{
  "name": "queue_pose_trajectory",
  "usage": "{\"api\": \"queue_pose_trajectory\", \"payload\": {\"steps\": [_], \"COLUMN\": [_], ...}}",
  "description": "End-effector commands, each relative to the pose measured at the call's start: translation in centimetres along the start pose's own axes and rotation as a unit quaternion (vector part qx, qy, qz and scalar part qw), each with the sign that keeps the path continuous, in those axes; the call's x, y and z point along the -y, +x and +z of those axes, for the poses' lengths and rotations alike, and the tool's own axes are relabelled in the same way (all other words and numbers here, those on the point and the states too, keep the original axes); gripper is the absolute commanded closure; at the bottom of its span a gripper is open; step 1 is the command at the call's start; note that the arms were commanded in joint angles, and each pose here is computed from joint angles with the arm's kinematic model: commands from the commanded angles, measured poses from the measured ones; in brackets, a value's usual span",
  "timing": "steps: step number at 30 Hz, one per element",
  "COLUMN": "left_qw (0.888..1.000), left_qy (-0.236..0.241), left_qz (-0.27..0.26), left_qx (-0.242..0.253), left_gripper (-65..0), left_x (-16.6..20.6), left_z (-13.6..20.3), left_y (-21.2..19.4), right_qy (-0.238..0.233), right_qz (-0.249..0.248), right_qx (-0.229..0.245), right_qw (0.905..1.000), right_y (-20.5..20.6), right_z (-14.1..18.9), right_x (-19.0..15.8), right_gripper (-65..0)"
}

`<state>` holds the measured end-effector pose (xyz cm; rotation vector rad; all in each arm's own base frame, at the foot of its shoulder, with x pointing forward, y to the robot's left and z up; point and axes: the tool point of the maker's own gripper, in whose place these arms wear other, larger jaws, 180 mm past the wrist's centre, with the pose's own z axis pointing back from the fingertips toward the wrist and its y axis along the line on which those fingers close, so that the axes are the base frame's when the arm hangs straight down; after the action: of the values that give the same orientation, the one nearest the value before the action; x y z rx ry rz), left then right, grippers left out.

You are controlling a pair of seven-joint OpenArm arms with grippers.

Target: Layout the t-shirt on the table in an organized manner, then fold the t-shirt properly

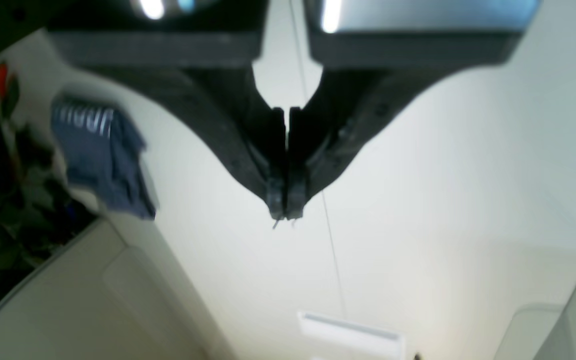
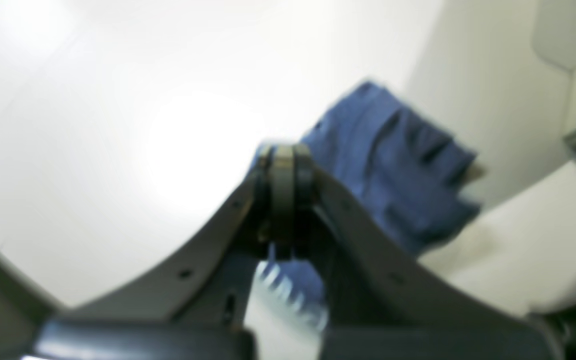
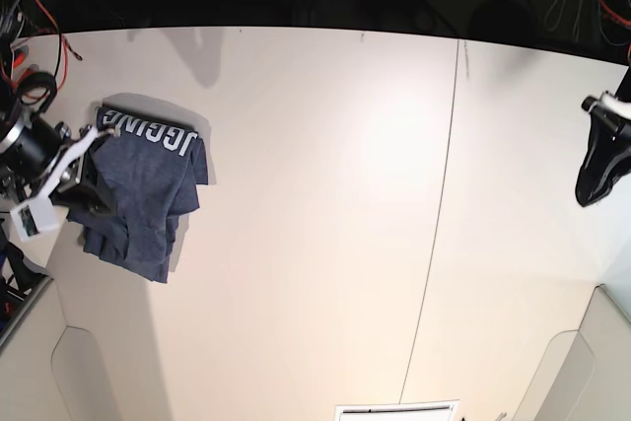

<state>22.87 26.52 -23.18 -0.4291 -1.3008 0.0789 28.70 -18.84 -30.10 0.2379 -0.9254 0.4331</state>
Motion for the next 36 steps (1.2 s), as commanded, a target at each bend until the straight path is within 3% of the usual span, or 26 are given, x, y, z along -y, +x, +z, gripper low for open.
{"api": "queue_pose_trajectory", "payload": {"steps": [1,6,10,16,21,23,28,32,36], "left_qw": [1.0,0.994,0.983,0.951,0.915,0.913,0.922,0.912,0.904], "left_qy": [-0.002,0.043,0.044,0.019,0.001,0.002,-0.001,-0.014,-0.014], "left_qz": [-0.009,0.017,0.083,0.146,0.19,0.198,0.17,0.146,0.153], "left_qx": [-0.004,-0.096,-0.159,-0.271,-0.355,-0.356,-0.349,-0.384,-0.399], "left_gripper": [0.0,0.0,0.0,0.0,0.0,0.0,0.0,0.0,0.0], "left_x": [0.3,-1.3,-1.2,-0.7,1.4,2.0,3.0,4.9,6.6], "left_z": [1.1,5.8,8.9,10.6,12.0,12.0,11.0,10.7,10.1], "left_y": [0.3,-4.3,-8.3,-15.1,-22.1,-23.9,-27.8,-31.6,-34.3], "right_qy": [0.0,0.022,0.064,0.123,0.164,0.17,0.177,0.171,0.132], "right_qz": [0.009,-0.044,-0.092,-0.145,-0.188,-0.188,-0.161,-0.138,-0.164], "right_qx": [0.004,-0.062,-0.151,-0.252,-0.339,-0.363,-0.402,-0.437,-0.469], "right_qw": [1.0,0.9969,0.9821,0.9487,0.9071,0.8968,0.8839,0.8724,0.8578], "right_y": [0.0,-6.0,-12.4,-19.5,-25.8,-28.1,-33.2,-37.2,-40.3], "right_z": [1.1,4.0,6.5,9.6,11.8,12.3,13.4,14.2,13.8], "right_x": [-0.2,-2.6,-6.5,-12.2,-16.5,-17.5,-19.8,-20.8,-20.3], "right_gripper": [0.0,0.0,0.0,0.0,0.0,0.0,0.0,0.0,0.0]}}
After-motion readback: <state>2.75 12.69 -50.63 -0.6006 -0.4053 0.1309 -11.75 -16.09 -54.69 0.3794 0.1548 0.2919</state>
